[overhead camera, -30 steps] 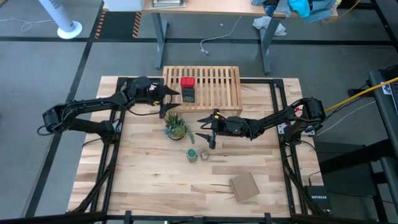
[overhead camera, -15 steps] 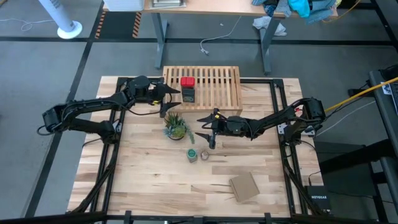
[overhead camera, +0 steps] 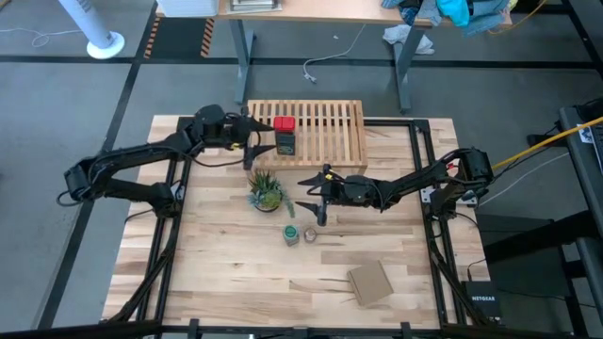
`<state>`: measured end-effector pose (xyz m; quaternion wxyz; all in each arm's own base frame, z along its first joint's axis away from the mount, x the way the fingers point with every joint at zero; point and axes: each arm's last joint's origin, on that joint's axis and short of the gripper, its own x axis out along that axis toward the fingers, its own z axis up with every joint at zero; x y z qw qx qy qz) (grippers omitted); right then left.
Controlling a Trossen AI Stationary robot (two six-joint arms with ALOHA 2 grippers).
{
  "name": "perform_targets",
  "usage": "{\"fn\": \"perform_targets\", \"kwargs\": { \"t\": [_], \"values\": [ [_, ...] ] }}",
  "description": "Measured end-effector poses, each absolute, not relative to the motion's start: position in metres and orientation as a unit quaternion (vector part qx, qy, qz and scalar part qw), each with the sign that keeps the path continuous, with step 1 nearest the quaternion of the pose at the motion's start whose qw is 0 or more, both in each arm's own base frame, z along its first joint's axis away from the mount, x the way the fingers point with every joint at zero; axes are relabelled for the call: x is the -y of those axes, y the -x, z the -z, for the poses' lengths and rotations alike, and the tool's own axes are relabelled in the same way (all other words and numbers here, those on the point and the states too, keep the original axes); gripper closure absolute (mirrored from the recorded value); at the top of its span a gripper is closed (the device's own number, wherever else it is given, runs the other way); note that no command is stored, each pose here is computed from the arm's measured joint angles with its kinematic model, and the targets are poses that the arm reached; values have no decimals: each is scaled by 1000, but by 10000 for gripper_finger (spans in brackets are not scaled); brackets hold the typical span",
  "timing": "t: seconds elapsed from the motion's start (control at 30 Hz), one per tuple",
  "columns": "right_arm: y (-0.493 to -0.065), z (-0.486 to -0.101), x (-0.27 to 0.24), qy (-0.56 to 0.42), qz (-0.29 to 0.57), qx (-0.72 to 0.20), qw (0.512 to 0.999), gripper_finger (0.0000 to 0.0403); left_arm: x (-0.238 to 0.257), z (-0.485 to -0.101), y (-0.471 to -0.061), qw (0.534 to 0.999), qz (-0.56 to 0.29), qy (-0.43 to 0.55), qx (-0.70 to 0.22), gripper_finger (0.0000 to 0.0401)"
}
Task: Shelf spices
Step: Remove the black seasoning can from the shelf
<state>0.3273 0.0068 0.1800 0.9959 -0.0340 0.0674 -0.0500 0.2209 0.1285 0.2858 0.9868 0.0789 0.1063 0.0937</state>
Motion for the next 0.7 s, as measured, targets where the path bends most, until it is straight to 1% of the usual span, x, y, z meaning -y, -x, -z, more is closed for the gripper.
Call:
{"fn": "perform_targets", "kwargs": {
  "t": [0.33,0.53,0.7],
  "values": [
    [-327,-180,-7,36,50,-70,996,111,-130,-274,-223,983,-85,-67,-150,148],
    [-327,-179,-7,36,50,-72,996,111,-140,-249,-239,976,-75,-70,-190,148],
    [-327,-179,-7,36,50,-72,996,111,-148,-238,-252,978,-77,-77,-179,148]
  ]
}}
